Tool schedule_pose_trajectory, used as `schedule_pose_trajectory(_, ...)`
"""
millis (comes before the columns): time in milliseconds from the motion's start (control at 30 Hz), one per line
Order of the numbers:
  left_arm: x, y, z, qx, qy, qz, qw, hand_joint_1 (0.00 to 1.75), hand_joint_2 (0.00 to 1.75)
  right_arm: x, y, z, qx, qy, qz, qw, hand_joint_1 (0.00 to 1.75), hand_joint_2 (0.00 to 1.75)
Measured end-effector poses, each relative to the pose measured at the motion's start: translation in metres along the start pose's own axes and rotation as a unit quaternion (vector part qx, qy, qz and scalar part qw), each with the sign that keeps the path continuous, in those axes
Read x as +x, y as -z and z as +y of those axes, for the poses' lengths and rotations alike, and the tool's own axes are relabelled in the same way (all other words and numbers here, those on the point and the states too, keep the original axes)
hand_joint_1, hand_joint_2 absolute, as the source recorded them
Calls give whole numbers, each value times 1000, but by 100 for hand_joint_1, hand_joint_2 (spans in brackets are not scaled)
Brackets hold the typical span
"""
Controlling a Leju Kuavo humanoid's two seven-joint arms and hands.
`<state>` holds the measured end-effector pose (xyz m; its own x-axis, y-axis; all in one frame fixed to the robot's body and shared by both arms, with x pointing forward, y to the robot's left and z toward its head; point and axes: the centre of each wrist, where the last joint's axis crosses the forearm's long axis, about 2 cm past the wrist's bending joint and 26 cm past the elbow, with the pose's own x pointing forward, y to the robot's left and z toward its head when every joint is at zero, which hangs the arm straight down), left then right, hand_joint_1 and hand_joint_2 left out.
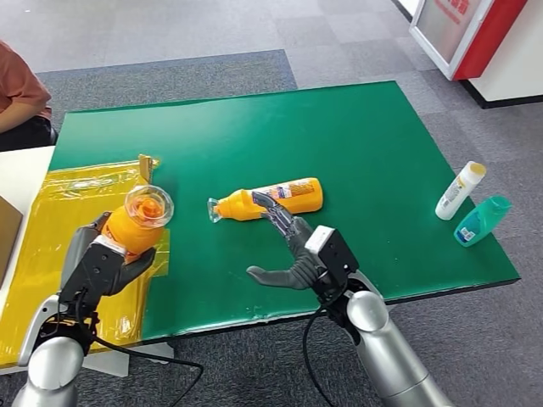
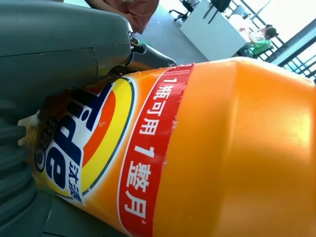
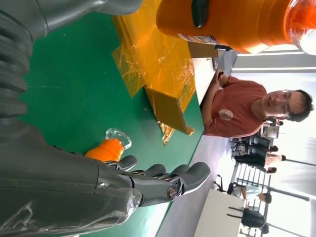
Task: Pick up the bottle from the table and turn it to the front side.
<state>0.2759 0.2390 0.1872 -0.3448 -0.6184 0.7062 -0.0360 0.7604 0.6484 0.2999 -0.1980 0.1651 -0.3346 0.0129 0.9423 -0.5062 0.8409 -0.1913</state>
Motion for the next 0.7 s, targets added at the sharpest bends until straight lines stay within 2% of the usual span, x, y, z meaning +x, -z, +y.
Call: schedule_pose_trajectory(700, -3, 1, 3, 19, 84, 11, 996, 175, 175, 0, -5, 3, 6, 2, -5, 1000, 0, 175)
